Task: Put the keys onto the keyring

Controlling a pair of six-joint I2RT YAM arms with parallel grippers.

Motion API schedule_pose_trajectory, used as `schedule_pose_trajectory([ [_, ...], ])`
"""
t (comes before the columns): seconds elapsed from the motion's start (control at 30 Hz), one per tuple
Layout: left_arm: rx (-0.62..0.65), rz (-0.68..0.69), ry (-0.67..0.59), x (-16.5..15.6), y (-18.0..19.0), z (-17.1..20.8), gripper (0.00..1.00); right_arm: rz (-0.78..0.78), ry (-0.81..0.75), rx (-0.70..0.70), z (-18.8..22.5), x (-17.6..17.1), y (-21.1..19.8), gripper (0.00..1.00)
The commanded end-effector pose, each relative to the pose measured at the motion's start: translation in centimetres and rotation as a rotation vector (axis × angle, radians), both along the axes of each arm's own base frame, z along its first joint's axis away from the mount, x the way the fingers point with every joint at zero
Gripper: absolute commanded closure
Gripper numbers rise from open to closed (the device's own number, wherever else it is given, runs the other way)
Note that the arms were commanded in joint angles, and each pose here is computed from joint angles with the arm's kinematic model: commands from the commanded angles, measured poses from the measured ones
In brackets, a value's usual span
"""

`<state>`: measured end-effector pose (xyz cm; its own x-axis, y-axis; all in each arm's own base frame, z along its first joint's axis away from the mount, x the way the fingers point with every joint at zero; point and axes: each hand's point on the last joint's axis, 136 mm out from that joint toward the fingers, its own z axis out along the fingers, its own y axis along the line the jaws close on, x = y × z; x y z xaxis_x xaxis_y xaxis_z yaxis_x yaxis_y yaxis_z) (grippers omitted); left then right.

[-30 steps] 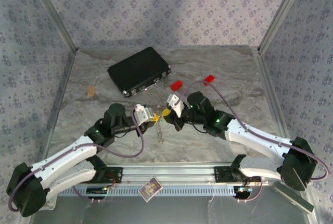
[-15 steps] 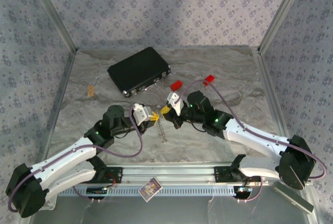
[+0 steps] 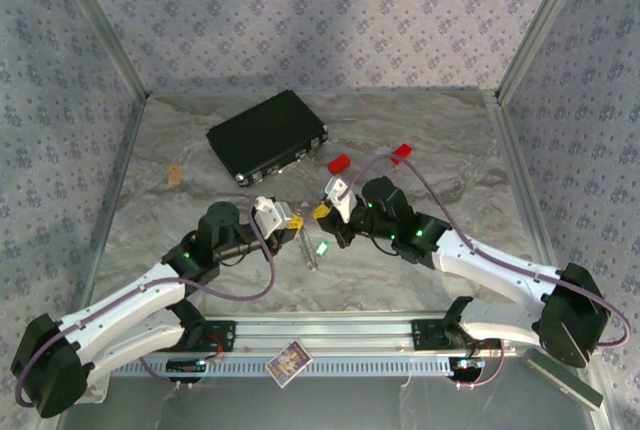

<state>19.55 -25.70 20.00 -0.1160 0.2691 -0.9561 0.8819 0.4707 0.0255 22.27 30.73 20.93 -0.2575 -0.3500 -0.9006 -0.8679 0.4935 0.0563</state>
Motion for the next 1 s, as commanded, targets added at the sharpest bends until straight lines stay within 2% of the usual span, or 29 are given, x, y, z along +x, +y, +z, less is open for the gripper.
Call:
schedule_pose_trajectory([
  [0.0,0.006,0.057,-0.024,0.5,0.8,1.7,1.0,-0.207,0.125,-0.098,-3.2,1.6,-3.6,0.84],
  [0.07,0.033,0.082,-0.032,0.6,1.5,1.6,1.0,-0.264,0.217,-0.14,-5.0,1.5,-4.7,0.78],
  [0.17,0.054,0.122,-0.047,0.8,2.5,1.8,1.0,-0.268,0.344,-0.21,-8.0,-0.2,-5.0,0.68],
  [0.43,0.071,0.192,-0.06,1.2,4.5,2.7,1.0,-0.263,0.525,-0.335,-12.1,-2.4,-3.1,0.61],
  [0.53,0.055,0.203,-0.072,1.4,4.7,3.3,1.0,-0.209,0.525,-0.405,-13.4,-3.5,-2.0,0.58],
  [0.73,0.027,0.206,-0.097,1.4,4.7,4.3,1.0,-0.122,0.409,-0.55,-14.9,-3.9,-1.3,0.56],
  [0.97,0.023,0.332,-0.118,2.5,6.6,5.6,1.0,-0.035,0.329,-0.63,-16.0,-3.5,-0.1,0.56],
])
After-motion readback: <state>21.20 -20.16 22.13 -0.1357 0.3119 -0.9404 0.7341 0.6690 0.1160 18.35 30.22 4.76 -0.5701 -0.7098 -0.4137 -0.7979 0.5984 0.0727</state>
